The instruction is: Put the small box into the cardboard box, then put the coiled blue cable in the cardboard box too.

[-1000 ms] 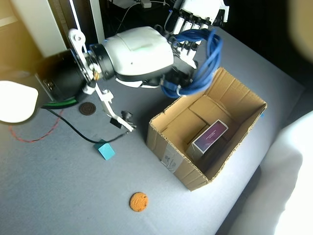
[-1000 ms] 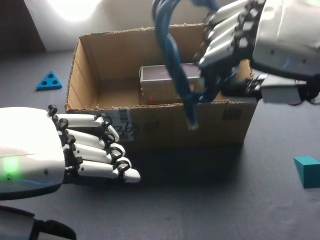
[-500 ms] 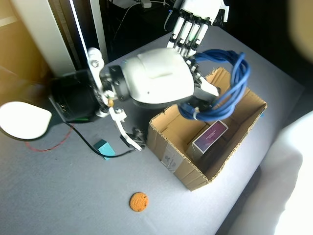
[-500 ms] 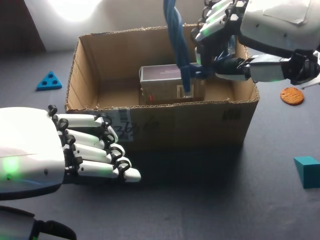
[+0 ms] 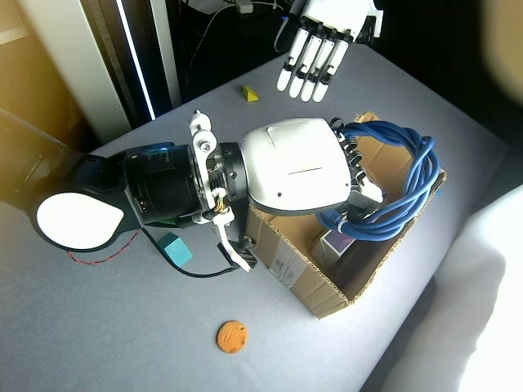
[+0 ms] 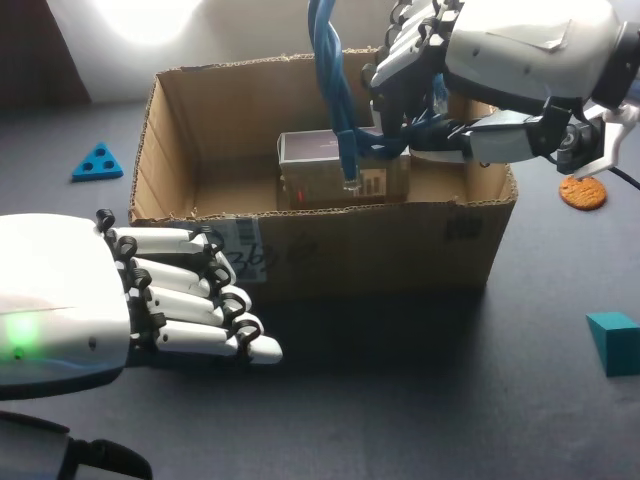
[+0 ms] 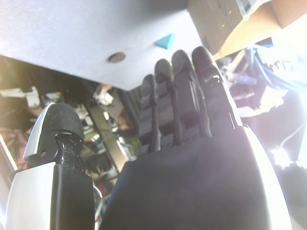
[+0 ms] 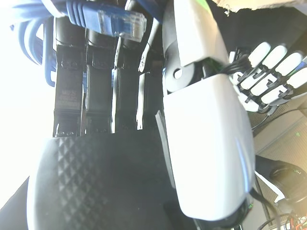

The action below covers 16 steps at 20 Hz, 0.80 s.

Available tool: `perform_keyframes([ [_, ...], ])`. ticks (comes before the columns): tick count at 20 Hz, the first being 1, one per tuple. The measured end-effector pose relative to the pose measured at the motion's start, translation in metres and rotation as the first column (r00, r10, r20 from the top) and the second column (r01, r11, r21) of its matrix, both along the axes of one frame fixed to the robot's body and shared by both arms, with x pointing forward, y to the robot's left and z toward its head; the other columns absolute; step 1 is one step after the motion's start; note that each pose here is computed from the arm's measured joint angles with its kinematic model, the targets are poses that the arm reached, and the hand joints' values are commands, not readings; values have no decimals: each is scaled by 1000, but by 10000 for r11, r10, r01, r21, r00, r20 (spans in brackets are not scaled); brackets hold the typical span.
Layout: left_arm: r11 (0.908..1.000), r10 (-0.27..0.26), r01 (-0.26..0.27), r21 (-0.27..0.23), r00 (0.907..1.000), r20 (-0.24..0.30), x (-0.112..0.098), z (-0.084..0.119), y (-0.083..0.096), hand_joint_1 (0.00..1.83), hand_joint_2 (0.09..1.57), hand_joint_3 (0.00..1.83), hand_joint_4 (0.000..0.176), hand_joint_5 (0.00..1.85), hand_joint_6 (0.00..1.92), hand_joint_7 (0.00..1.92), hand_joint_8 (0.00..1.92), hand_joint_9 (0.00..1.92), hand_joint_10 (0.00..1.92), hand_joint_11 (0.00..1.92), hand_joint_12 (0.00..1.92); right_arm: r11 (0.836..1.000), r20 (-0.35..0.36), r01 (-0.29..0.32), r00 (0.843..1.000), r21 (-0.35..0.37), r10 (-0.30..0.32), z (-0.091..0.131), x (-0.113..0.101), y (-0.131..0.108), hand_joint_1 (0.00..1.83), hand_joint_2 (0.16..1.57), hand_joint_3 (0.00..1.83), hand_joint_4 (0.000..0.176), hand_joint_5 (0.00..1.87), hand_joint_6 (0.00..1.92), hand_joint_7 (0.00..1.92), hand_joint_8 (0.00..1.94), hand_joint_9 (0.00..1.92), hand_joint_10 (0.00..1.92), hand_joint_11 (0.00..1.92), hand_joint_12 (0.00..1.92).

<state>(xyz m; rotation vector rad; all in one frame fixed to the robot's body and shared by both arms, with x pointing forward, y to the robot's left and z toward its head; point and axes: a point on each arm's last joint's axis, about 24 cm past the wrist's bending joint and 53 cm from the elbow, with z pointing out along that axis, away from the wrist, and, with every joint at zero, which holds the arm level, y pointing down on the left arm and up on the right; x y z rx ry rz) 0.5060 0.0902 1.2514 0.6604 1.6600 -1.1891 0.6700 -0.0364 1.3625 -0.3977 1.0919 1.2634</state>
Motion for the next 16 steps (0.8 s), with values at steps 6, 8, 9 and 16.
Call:
perform_keyframes([
  [6, 10000, 8, -8, -1, 10000, -6, 0, 0, 0, 421, 1238, 0, 0, 292, 2, 380, 2, 349, 1, 0, 707, 9997, -144, 185, 9997, -165, -187, -8, 9, 1, 1208, 1152, 0, 11, 917, 1135, 910, 1057, 798, 523, 475, 1184],
  [8, 10000, 10, -10, -4, 10000, -8, 0, 0, 0, 407, 1245, 3, 0, 279, 0, 380, 1, 352, 2, 0, 698, 9993, -168, 284, 9994, -222, -288, -9, 12, -1, 1200, 1147, 3, 23, 898, 1163, 931, 1020, 867, 220, 439, 1178],
  [9, 10000, 10, -10, -4, 10000, -8, 0, 0, 0, 383, 1253, 4, 0, 285, 2, 374, 1, 341, 0, 0, 689, 9992, -157, 328, 9993, -217, -332, -9, 13, -3, 1147, 1141, 0, 0, 914, 1069, 936, 266, 852, 108, 381, 1196],
  [16, 10000, 12, -12, 1, 10000, -7, 0, 0, 0, 429, 1232, 0, 0, 289, 0, 379, 1, 348, 1, 0, 701, 9993, -104, 345, 9993, -172, -347, -8, 14, -5, 915, 988, 0, 0, 780, 47, 808, 0, 756, 16, 188, 1318],
])
